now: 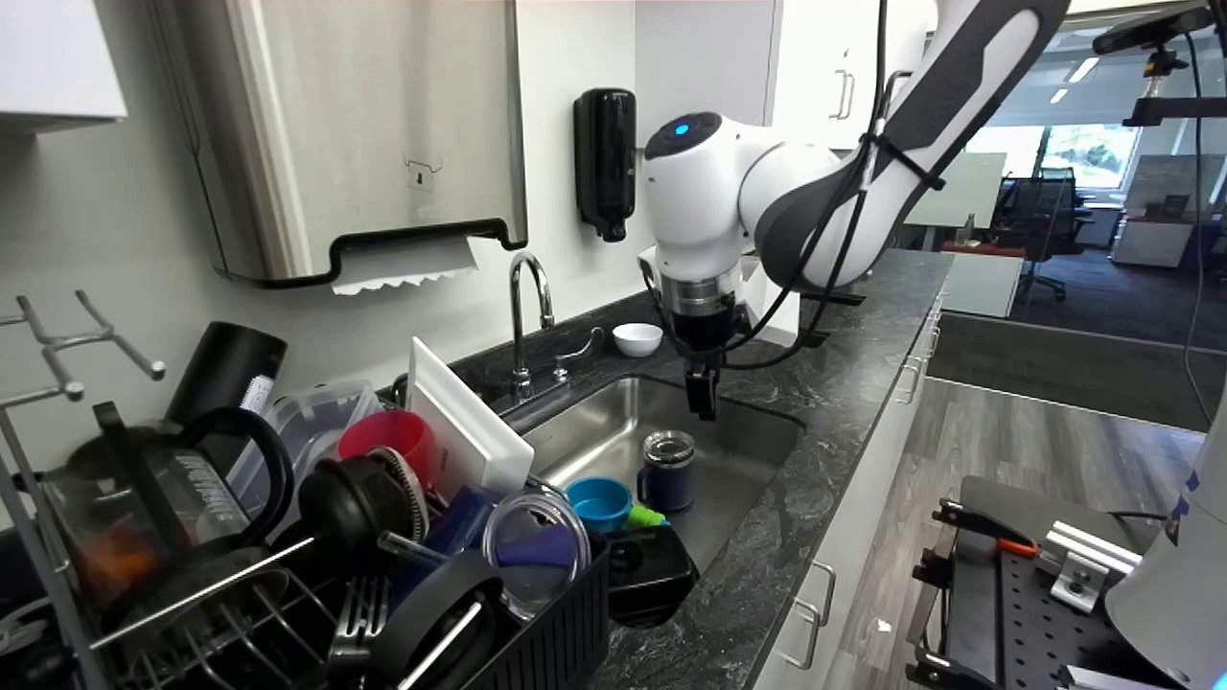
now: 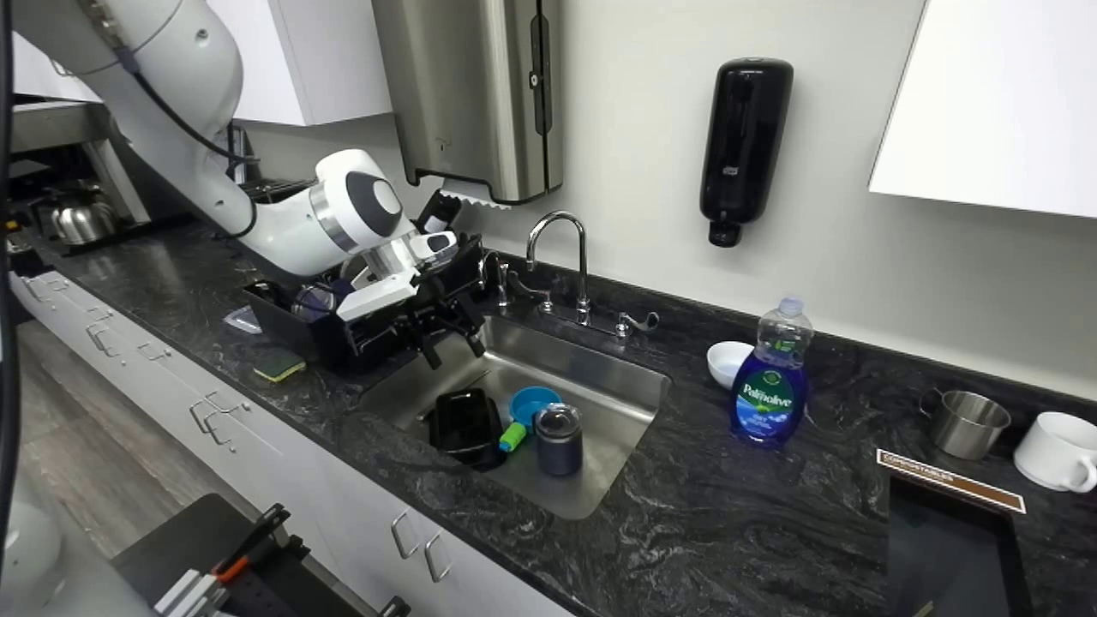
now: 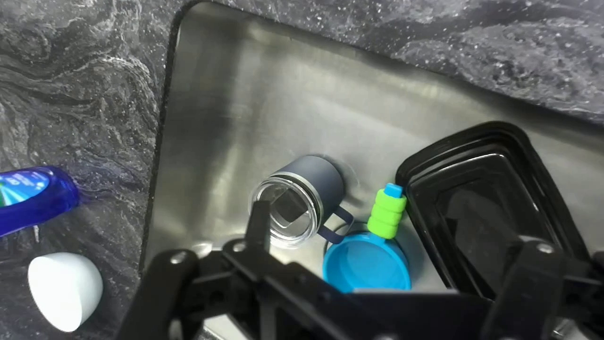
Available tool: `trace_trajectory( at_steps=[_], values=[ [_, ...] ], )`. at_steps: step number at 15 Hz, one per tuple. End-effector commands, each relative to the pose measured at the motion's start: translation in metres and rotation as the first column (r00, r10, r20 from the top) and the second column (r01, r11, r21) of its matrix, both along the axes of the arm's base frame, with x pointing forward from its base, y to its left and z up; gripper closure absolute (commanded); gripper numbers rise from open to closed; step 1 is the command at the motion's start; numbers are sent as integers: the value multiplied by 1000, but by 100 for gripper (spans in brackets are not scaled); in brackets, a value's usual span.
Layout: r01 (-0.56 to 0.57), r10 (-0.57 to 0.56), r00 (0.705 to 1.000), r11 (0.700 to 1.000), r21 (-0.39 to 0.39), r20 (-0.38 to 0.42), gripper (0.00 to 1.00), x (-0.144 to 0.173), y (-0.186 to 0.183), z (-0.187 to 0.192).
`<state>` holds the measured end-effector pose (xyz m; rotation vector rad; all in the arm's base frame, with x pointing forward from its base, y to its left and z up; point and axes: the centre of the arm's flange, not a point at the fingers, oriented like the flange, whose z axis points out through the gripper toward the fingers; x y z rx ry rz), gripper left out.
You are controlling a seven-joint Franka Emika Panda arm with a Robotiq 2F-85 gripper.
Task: Remove the lid from the cup in the sink and put it on the sink counter
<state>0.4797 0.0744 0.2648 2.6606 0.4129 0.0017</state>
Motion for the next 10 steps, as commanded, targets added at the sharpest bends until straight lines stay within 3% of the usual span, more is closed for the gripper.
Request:
trace_trajectory(
  at_steps=[1, 10],
  values=[
    [8, -8, 1000, 1000, -18, 5, 0, 2, -1, -8],
    [5, -5, 1000, 999, -44, 1, 0, 20, 2, -30]
  ],
)
